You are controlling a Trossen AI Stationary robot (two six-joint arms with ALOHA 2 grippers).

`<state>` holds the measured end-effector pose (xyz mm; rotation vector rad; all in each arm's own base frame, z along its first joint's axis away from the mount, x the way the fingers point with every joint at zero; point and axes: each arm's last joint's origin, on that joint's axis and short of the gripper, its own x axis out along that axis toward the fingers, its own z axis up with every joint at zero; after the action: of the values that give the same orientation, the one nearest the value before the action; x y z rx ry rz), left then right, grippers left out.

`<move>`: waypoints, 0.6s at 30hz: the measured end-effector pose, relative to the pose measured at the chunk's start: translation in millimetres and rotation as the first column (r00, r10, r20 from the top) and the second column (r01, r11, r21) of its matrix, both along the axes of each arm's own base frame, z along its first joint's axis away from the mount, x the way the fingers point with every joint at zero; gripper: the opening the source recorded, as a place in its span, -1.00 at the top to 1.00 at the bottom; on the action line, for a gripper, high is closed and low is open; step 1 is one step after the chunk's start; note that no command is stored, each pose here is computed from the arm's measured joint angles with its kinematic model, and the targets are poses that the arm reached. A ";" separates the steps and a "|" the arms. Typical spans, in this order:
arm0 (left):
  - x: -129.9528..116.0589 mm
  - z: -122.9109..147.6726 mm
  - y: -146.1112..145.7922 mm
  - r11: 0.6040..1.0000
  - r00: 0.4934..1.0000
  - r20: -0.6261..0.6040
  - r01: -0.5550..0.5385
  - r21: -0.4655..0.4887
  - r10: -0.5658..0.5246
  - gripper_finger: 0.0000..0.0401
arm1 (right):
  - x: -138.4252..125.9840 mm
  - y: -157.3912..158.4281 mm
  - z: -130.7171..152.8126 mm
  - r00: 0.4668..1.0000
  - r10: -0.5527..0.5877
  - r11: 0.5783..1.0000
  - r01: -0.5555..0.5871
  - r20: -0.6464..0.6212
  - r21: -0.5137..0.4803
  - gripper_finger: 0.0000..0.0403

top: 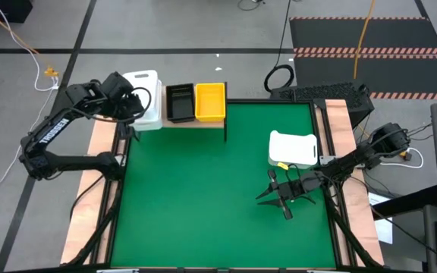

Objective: Stack baskets on shelf by color
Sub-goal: Stack the bottom white bin on top of the other white bin on the shelf

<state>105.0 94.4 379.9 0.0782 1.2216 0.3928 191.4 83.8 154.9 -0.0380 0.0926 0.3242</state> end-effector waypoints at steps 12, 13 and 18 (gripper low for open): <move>-9.3 10.4 0.7 0.964 0.988 0.010 -0.151 0.216 0.153 0.10 | -0.3 -0.2 -3.5 0.999 -0.002 1.000 0.002 -0.037 -0.005 0.63; -11.4 12.8 -1.1 0.958 0.986 0.039 -0.169 0.230 0.165 0.07 | -0.3 -0.2 -3.5 0.999 -0.002 1.000 0.002 -0.039 -0.001 0.63; -24.5 22.1 -16.9 0.935 0.941 0.225 -0.297 0.192 0.253 -0.01 | -0.3 -0.3 -3.5 0.999 -0.007 1.000 0.008 -0.041 0.007 0.63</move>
<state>80.5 77.5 402.0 0.0589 0.9891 0.7679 191.2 83.6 151.4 -0.0238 0.1322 0.3180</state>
